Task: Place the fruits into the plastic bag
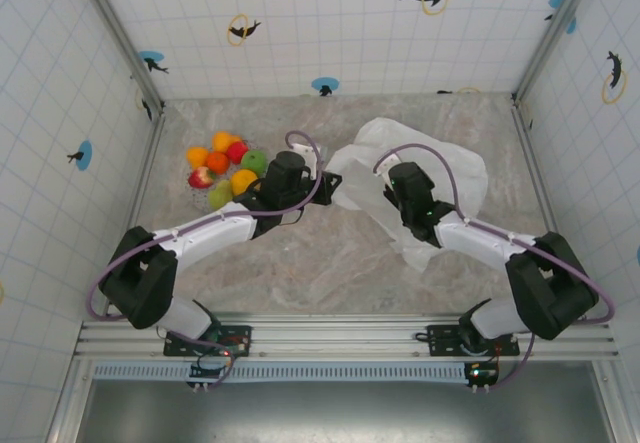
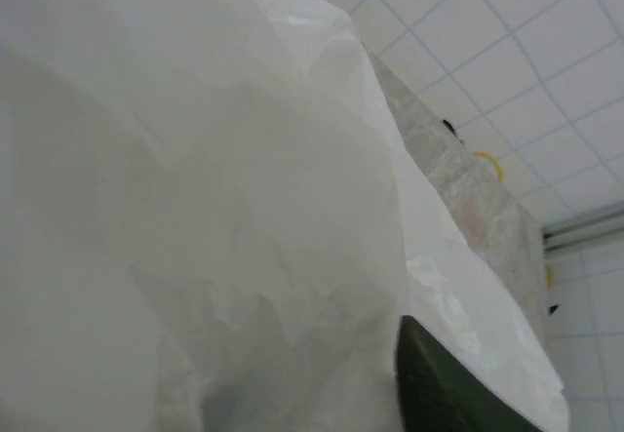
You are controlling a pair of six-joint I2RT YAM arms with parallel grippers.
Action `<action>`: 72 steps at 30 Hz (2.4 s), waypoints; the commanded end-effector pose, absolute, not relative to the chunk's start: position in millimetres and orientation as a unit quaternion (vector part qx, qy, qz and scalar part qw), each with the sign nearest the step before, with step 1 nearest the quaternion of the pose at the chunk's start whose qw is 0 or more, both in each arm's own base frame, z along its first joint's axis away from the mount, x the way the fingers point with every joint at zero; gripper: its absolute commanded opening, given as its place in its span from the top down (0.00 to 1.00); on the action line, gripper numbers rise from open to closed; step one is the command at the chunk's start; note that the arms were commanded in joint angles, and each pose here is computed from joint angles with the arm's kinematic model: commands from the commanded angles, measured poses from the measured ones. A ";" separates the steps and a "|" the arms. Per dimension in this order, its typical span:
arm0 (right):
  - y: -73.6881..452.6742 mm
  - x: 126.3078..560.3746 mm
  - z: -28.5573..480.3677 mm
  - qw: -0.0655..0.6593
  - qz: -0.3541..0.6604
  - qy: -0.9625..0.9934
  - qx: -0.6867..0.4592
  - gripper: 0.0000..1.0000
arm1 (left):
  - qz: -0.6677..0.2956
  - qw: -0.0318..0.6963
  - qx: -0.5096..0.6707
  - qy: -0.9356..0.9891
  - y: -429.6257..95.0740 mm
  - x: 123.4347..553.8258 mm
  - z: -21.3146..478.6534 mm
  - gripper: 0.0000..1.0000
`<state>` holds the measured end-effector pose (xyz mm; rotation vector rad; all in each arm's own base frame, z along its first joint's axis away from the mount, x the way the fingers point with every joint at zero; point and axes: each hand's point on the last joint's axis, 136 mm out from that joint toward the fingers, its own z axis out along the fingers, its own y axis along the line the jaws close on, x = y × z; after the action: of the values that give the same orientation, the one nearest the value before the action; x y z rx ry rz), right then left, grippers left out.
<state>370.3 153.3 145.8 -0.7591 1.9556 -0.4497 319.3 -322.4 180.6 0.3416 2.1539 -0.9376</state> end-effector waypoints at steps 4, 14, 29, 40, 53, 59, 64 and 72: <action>155.3 365.7 162.0 0.477 -0.083 0.834 -0.264 0.96 | -0.300 0.398 0.135 0.856 -302.6 330.2 169.3 1.00; 158.4 365.0 171.8 0.415 0.124 0.883 -0.180 1.00 | -0.242 0.423 0.130 0.863 -286.1 341.4 161.9 0.98; 174.6 360.6 155.6 0.330 0.361 0.871 0.054 1.00 | -0.351 0.424 0.188 0.813 -301.4 299.4 201.1 0.12; 183.6 364.3 149.3 0.328 0.399 0.849 0.112 1.00 | -0.347 0.435 0.146 0.818 -261.1 281.2 219.4 0.04; 191.6 376.0 137.8 0.331 0.363 0.866 0.089 1.00 | -0.366 0.406 0.155 0.823 -244.2 282.5 228.6 0.03; 197.3 379.2 143.2 0.334 0.384 0.856 0.094 1.00 | -0.318 0.436 0.109 0.834 -217.7 291.8 226.8 0.03; 197.9 378.8 138.8 0.315 0.330 0.889 0.028 1.00 | -0.191 0.463 -0.005 0.865 -152.2 313.5 205.0 0.03; 186.2 376.4 140.6 0.293 0.167 0.937 -0.087 1.00 | -0.092 0.410 -0.147 0.895 -59.8 337.0 155.3 0.03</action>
<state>386.5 202.2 153.4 -0.0947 2.3943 0.6580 339.0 -91.3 183.5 -0.2364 2.1656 -0.3412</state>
